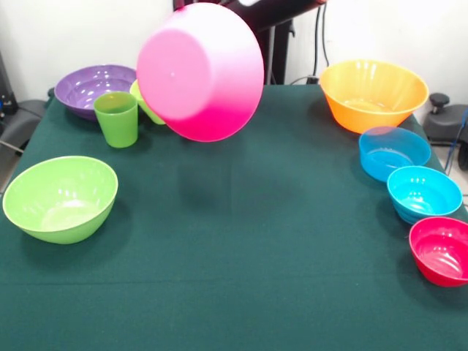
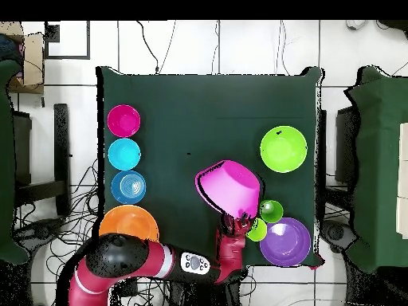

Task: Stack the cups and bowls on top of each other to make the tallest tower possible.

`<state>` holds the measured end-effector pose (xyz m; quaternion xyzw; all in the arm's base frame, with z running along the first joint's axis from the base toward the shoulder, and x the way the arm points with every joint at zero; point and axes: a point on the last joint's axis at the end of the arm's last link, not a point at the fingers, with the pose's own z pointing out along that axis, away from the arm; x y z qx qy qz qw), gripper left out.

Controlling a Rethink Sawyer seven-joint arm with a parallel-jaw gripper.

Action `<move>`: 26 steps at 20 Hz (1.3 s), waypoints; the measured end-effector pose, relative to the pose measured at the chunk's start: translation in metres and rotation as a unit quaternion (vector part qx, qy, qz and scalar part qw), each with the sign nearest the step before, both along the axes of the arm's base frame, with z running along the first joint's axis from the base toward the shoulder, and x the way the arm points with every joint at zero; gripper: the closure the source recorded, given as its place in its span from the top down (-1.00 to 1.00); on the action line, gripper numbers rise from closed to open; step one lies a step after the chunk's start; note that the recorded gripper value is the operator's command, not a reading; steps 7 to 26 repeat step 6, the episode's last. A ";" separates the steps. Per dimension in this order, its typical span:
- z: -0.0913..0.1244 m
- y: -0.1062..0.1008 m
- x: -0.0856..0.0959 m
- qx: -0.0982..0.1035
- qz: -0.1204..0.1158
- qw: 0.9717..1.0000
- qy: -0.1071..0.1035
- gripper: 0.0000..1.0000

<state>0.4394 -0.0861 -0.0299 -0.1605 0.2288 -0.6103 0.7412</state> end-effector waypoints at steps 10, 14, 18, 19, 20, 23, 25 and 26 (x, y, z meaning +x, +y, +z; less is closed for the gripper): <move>-0.002 0.000 0.003 0.004 0.009 1.000 0.010 1.00; -0.002 0.000 0.003 0.004 0.009 1.000 0.010 1.00; -0.002 0.000 0.003 0.004 0.009 1.000 0.010 1.00; -0.002 0.000 0.003 0.004 0.009 1.000 0.010 1.00; -0.002 0.000 0.003 0.004 0.009 1.000 0.010 1.00; -0.002 0.000 0.003 0.004 0.009 1.000 0.010 1.00; -0.002 0.000 0.003 0.004 0.009 1.000 0.010 1.00; -0.002 0.000 0.003 0.004 0.009 1.000 0.010 1.00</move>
